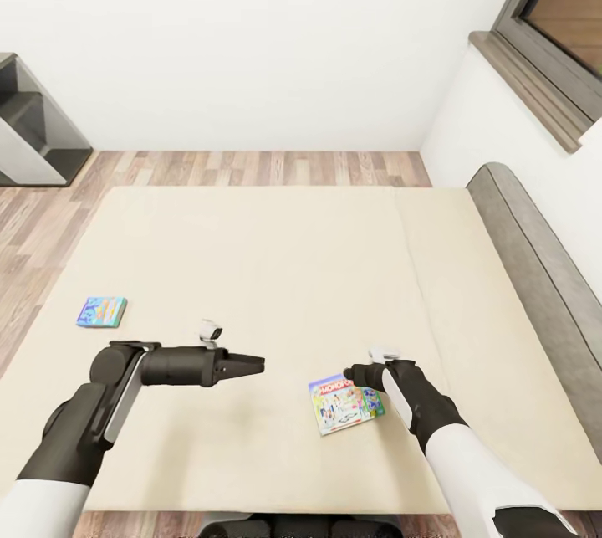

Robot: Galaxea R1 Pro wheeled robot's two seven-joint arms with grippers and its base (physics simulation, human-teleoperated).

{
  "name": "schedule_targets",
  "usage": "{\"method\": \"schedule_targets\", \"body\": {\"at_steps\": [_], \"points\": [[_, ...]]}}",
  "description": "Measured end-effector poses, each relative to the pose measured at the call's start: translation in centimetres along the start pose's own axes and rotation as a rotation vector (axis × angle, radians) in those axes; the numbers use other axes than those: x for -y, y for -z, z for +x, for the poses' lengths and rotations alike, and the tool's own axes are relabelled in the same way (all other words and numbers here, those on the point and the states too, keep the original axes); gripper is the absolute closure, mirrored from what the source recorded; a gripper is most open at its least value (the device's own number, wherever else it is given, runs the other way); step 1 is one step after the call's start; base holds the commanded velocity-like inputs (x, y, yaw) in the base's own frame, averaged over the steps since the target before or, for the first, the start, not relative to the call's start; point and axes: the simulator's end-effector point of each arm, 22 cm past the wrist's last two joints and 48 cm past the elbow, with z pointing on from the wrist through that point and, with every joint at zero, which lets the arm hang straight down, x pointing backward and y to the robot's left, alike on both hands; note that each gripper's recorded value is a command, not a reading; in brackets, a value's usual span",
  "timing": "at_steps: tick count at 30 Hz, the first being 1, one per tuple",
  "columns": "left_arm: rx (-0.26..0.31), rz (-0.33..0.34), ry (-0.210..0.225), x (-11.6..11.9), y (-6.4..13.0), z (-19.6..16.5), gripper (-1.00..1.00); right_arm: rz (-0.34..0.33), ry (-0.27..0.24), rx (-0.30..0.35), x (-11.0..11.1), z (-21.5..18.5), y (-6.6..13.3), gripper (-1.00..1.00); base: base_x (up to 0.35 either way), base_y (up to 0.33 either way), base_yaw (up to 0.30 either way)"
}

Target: Put all the toys in the child's room - the three board games (two on the bed and one on the table), the two jigsaw puzzles on the table, and the tennis ball on the table - inside the toy box on the table in the child's room.

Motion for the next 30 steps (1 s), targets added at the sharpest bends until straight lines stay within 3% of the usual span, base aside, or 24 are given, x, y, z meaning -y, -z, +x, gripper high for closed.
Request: {"method": "schedule_targets", "body": {"at_steps": [6,30], "points": [[-0.005,0.008,-0.018,0.5,-0.3,-0.1,-1.00,0.001,-0.002,-0.010,0.1,0.4,-0.4,-1.00,0.000,0.000,0.000],[0.000,0.003,0.015,-1.2,0.0,0.3,-1.00,0.005,-0.011,-0.042,0.7,2.0,-1.9,-1.00,0.000,0.000,0.000]]}}
